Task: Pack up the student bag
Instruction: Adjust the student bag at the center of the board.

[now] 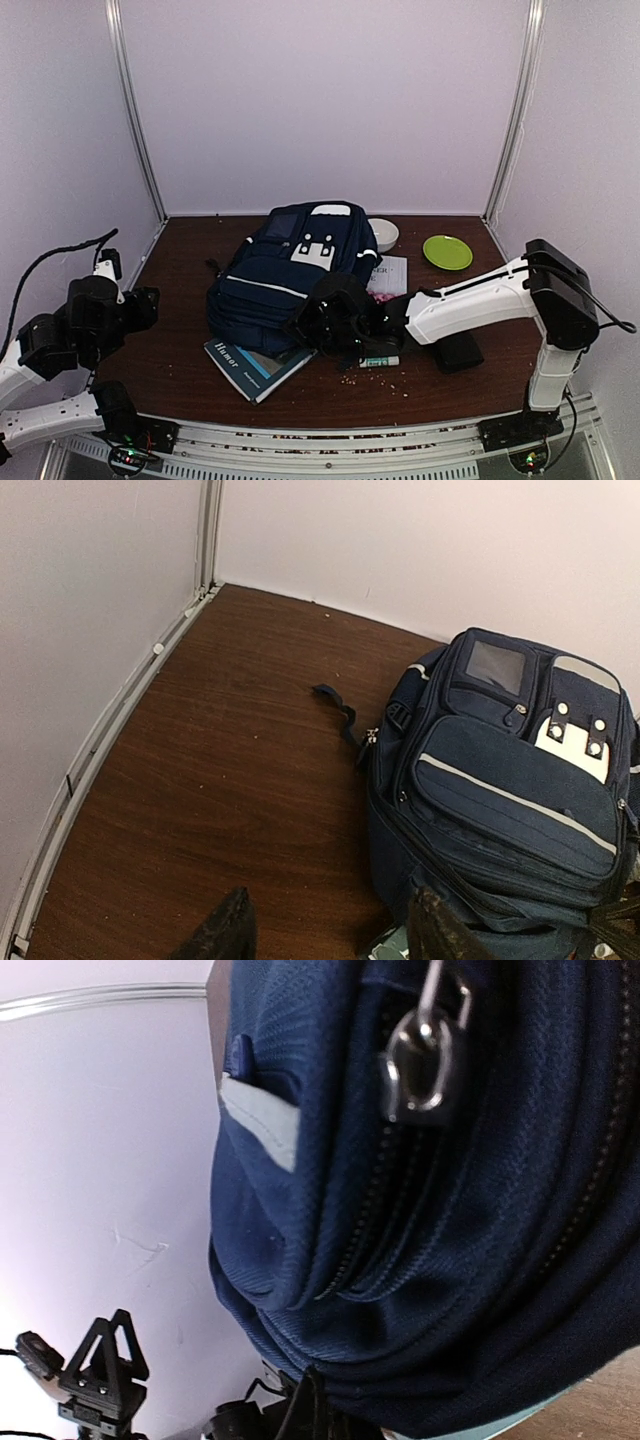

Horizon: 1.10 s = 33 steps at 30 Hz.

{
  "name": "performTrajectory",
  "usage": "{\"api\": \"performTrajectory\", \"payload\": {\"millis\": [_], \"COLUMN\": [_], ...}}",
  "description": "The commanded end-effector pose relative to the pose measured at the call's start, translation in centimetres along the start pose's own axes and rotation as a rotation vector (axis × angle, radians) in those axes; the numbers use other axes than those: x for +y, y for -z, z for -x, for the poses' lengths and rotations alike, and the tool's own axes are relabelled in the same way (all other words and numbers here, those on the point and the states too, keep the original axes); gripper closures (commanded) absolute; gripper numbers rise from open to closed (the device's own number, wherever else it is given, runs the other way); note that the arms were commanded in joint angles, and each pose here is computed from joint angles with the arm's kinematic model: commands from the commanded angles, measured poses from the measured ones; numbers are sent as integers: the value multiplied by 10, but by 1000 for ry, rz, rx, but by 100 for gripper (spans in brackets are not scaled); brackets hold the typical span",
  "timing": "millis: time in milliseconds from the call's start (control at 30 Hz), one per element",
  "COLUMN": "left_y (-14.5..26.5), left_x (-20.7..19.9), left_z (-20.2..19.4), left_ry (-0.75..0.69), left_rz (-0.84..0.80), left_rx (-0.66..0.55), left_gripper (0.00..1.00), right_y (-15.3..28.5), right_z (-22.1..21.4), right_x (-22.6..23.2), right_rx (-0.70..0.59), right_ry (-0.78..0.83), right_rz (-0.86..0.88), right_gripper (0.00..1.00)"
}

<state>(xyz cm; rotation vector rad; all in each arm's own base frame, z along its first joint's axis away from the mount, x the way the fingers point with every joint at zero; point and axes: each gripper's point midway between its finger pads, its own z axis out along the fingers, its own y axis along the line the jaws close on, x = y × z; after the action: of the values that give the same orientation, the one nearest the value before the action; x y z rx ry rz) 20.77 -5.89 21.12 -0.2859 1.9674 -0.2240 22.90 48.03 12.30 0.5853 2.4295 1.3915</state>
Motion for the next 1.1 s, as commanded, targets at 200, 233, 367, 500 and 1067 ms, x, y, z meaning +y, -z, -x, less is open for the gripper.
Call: {"api": "performTrajectory", "payload": {"millis": [200, 233, 367, 500, 1067], "left_y": [2, 2, 0, -11, -120], "left_x": [11, 9, -8, -38, -178], "left_z": [8, 12, 24, 33, -8], "left_ry": [34, 35, 17, 14, 189], "left_rz": [37, 30, -25, -100, -464], "left_rx": [-67, -81, -118, -117, 295], "left_gripper": [12, 11, 8, 3, 4], "right_y": [46, 57, 98, 139, 198], "right_z": [25, 28, 52, 87, 182], "right_x": [121, 128, 120, 88, -28], "right_rx": [-10, -17, -54, -129, -308], "right_ry": [255, 282, 366, 400, 411], "right_rz": [176, 181, 144, 78, -165], "right_gripper": [100, 100, 100, 100, 100]}}
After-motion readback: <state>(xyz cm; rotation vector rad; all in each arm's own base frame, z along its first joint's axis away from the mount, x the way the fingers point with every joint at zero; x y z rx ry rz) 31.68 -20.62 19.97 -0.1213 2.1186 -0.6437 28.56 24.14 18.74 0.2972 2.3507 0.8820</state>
